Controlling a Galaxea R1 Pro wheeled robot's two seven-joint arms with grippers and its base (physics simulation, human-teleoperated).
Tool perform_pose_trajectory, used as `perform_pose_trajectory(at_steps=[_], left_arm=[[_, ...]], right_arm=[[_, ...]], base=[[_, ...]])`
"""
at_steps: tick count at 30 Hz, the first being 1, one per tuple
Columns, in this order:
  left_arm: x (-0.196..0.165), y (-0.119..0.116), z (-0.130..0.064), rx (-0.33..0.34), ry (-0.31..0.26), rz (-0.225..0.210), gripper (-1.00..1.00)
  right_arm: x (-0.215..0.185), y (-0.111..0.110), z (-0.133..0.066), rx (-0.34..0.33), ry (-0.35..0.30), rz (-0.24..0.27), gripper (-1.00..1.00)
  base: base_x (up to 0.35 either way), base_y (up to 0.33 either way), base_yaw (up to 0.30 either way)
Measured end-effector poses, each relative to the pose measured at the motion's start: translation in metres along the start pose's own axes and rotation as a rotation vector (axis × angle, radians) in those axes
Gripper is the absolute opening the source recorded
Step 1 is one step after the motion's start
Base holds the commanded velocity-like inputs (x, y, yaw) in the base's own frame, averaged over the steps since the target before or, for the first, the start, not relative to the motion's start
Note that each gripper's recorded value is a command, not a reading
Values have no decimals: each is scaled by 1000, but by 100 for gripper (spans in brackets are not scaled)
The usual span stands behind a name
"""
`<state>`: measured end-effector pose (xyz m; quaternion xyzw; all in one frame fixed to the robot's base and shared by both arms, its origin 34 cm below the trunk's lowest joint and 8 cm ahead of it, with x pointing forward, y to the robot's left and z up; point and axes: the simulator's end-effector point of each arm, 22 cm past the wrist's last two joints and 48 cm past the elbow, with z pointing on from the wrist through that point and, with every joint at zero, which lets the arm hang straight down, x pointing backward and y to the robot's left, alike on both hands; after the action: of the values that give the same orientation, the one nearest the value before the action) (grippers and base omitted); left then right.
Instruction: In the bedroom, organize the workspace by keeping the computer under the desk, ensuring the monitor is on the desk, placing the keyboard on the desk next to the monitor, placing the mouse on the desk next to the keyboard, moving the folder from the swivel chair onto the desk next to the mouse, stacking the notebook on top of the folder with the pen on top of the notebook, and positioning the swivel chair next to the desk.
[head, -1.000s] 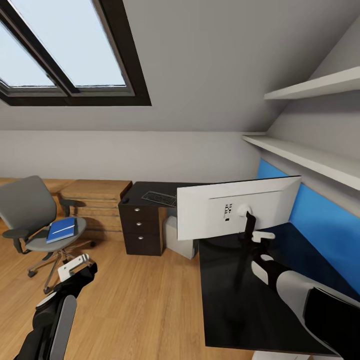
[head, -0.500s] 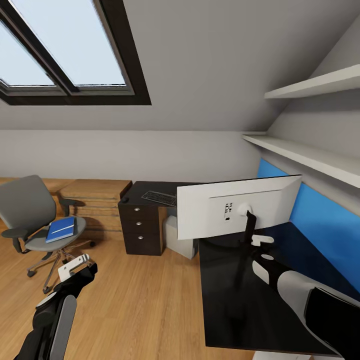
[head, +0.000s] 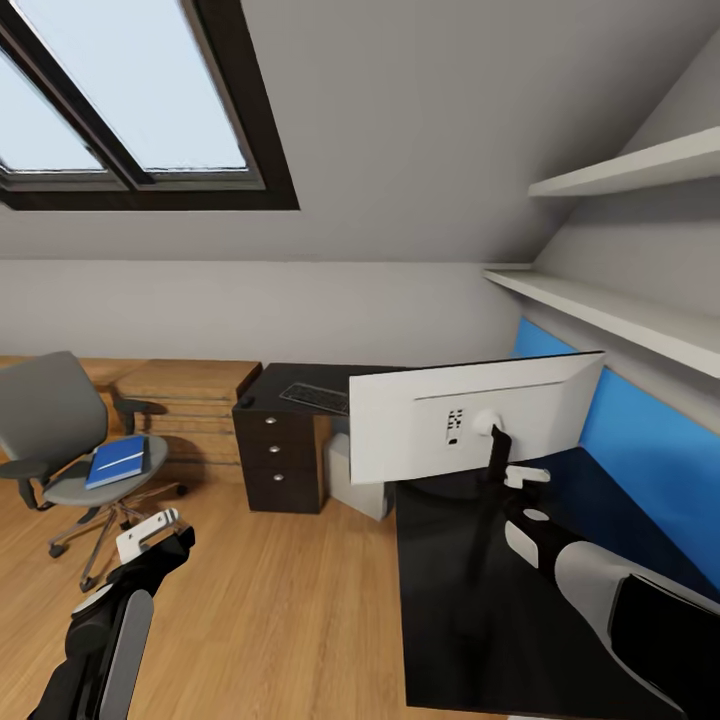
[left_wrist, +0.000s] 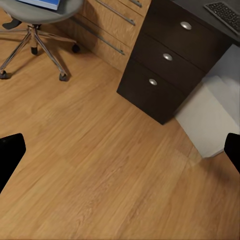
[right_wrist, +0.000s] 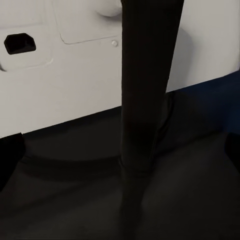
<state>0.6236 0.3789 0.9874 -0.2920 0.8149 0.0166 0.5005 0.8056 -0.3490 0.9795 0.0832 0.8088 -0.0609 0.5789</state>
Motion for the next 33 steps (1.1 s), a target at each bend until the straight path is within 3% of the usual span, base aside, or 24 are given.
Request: perform_pose_trajectory(at_steps=[10,19,33], left_arm=[[0,0,0,0,0,0,100],[-1,0,0,1,-2,0,100],[-1,0,0,-1,-2,2,100]], right_arm=[[-2,1,0,-1,-10,-2,100],[10,-4,0,14,44,-11,100],[11,-3,0,12,50,-16,100]], base=[[99,-73,0],[131,-69,0],[118,-7,0]])
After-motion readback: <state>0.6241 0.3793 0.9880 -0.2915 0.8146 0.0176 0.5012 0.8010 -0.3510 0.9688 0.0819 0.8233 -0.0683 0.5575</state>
